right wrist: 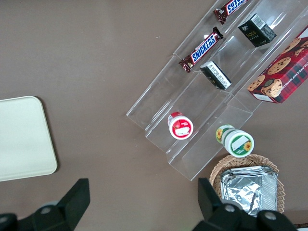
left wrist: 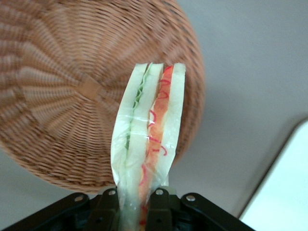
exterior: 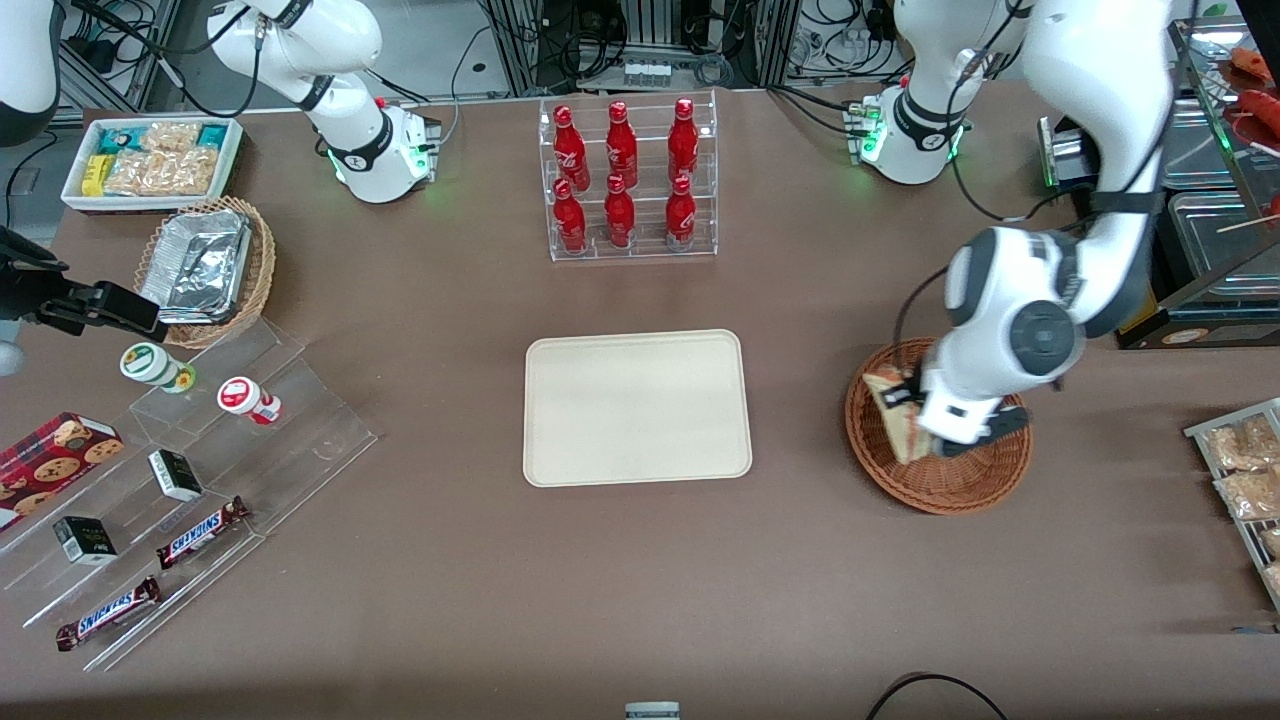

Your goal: Place sandwich from basket to tray

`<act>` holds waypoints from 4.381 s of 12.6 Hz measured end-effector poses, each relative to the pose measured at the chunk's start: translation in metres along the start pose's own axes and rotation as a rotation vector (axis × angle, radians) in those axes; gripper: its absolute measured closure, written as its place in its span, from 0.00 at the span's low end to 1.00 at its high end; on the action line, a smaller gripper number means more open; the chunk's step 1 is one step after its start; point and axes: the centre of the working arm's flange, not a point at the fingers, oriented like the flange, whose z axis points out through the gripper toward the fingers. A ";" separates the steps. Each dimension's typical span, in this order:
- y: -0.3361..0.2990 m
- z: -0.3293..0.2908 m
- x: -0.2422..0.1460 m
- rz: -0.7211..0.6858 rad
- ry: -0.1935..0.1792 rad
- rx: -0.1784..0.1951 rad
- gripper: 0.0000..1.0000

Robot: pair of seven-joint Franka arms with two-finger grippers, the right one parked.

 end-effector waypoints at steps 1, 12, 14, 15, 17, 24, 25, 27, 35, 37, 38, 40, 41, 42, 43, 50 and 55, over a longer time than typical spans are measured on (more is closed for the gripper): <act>0.018 0.005 -0.008 0.032 -0.002 0.007 0.81; 0.248 0.052 -0.115 0.103 0.062 0.008 0.81; 0.276 0.063 -0.129 0.095 0.070 0.000 0.81; 0.289 0.068 -0.136 0.090 0.075 -0.006 0.81; 0.308 0.075 -0.145 0.078 0.082 -0.017 0.81; 0.323 0.080 -0.152 0.025 0.063 -0.031 0.81; 0.324 0.083 -0.151 0.020 0.061 -0.029 0.81; 0.325 0.090 -0.150 0.011 0.057 -0.025 0.64; 0.325 0.025 -0.150 0.008 0.078 -0.054 0.00; 0.318 -0.015 -0.153 0.018 0.107 -0.057 0.00; 0.314 -0.032 -0.153 0.028 0.138 -0.057 0.00; 0.301 -0.065 -0.148 0.012 0.166 -0.055 0.00; 0.286 -0.083 -0.139 -0.003 0.167 -0.043 0.00; 0.268 -0.101 -0.127 -0.002 0.163 -0.033 0.00; 0.248 -0.116 -0.112 0.012 0.158 -0.026 0.00; 0.074 -0.168 -0.037 0.189 0.102 -0.010 0.00; -0.033 -0.207 -0.031 0.294 0.032 0.010 0.00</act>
